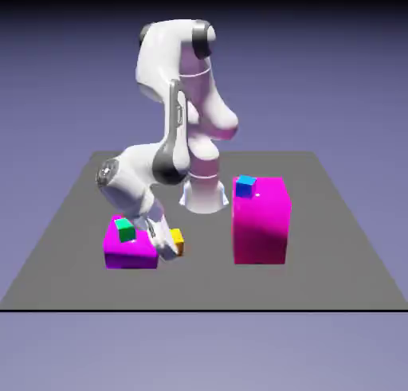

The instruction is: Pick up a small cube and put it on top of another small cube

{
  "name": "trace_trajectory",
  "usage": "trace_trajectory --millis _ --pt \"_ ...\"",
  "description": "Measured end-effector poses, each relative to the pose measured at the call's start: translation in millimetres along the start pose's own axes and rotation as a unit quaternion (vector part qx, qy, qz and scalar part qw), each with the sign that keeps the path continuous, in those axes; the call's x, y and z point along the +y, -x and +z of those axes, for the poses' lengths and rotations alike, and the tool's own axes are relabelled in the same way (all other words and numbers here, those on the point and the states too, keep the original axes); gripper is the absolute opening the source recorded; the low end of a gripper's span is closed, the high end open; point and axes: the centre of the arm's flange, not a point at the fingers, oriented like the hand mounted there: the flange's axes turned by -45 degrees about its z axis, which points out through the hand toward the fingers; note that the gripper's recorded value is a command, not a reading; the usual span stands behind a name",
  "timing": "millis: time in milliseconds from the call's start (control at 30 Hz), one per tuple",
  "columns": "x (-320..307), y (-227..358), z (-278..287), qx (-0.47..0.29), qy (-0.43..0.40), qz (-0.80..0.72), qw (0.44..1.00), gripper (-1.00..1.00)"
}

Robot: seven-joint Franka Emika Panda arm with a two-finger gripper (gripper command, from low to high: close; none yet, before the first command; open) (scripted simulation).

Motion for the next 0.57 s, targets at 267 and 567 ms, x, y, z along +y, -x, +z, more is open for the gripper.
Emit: trace_trajectory --millis 267,567 --pt "129 -54 -86 -0.037 -0.157 0.153 0.975 -1.00" --pt "127 -59 -73 -0.037 -0.159 0.156 0.974 1.00"
